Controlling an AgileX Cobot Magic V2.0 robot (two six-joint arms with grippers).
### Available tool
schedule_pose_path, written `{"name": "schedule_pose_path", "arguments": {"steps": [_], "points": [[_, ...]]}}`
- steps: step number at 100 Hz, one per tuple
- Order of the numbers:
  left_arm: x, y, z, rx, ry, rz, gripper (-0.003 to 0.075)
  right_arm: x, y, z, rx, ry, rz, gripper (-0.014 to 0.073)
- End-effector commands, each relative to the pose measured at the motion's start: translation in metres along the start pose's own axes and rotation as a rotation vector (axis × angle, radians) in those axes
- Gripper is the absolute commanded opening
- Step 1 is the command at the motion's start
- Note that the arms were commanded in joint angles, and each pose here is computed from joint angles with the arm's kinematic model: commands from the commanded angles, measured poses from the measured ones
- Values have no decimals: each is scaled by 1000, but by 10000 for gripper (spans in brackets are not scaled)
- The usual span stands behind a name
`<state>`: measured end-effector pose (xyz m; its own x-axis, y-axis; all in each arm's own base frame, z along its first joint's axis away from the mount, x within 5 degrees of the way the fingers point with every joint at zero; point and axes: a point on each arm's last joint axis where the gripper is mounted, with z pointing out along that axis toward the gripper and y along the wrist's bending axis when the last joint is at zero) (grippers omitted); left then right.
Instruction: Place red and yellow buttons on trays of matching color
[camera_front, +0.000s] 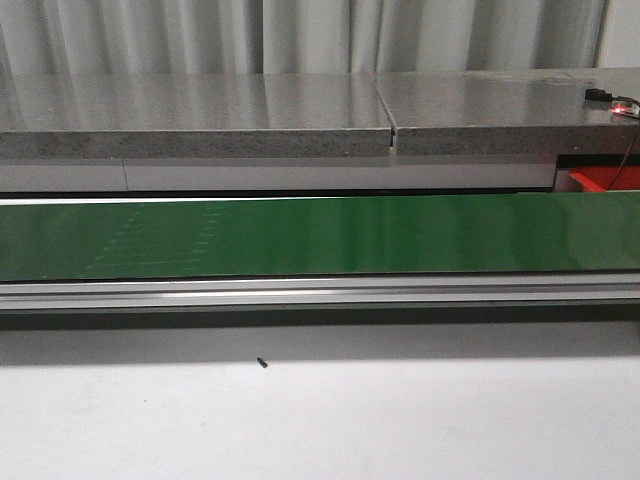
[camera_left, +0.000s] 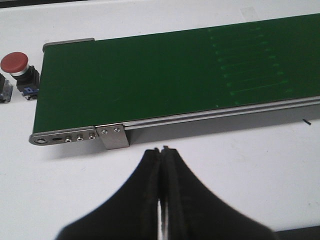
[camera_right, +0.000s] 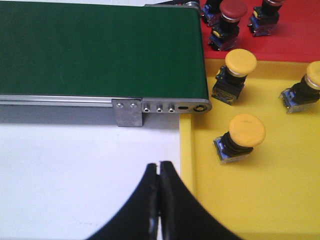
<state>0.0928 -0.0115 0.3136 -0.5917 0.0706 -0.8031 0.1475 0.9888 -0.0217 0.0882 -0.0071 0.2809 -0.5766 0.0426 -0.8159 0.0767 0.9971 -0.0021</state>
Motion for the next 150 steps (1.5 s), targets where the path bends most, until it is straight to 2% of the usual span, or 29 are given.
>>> {"name": "schedule_pose_path", "arguments": {"steps": [1,123,150], "points": [[-13,0,-5,1,-90,-14,-20,-10,-1,-7,9,-102,-5,-90],[-13,-1,-5,6,-93,-22,-20,-10,0,-8,1,-108,4,-90],[-28,15,0,-114,-212,-72,-20,-10,0,-8,1,-108,4,-90]]}}
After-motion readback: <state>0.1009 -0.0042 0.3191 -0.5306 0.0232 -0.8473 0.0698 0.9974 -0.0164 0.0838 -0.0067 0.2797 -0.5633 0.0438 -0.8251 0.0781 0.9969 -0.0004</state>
